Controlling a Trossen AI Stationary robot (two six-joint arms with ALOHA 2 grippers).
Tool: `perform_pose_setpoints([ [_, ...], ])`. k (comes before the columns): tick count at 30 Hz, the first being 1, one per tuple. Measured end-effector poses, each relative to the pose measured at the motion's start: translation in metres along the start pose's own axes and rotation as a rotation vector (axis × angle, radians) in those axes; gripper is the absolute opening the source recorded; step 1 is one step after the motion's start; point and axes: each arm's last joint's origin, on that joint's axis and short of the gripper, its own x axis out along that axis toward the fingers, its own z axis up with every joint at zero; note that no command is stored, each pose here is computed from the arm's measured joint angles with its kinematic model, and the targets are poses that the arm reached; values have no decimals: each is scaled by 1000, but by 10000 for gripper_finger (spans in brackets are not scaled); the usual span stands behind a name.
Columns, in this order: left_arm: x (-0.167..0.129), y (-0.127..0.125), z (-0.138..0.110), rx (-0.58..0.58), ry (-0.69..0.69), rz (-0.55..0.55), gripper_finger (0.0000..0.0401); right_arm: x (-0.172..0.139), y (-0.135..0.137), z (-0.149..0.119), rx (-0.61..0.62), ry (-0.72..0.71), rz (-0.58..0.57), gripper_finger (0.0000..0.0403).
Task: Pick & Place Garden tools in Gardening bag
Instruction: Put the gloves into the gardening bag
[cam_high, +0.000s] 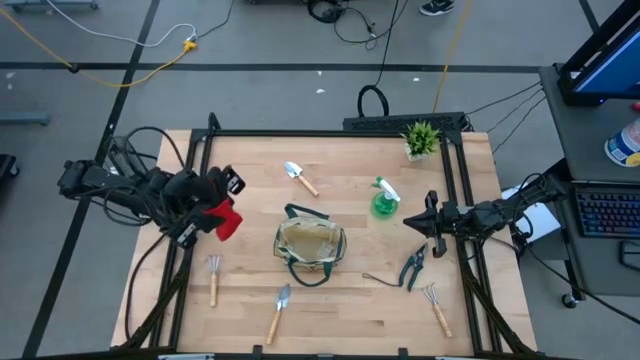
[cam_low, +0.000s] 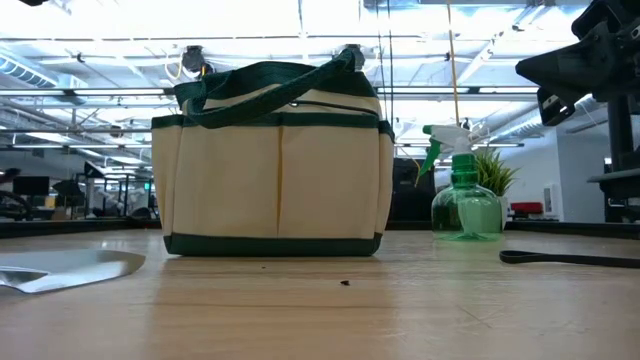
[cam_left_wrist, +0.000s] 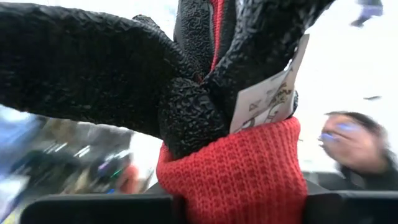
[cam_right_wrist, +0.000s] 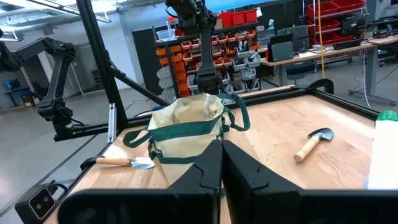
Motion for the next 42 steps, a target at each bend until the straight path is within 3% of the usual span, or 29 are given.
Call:
perform_pose_setpoints([
  [5,2,15,-17,-198,148,406,78,0,0,0,0,0,0,0],
  [8,4,21,-19,-256,256,643,78,0,0,0,0,0,0,0],
  [12,15,24,-13,-238,364,781,78,0,0,0,0,0,0,0],
  [25,81,37,-17,-119,775,896,78,0,0,0,0,0,0,0],
  [32,118,46,-42,-153,1035,742,78,0,0,0,0,0,0,0],
  [37,126,53,-73,-168,1216,653,78,0,0,0,0,0,0,0],
  [42,126,59,-88,-219,1280,589,78,0,0,0,0,0,0,0],
])
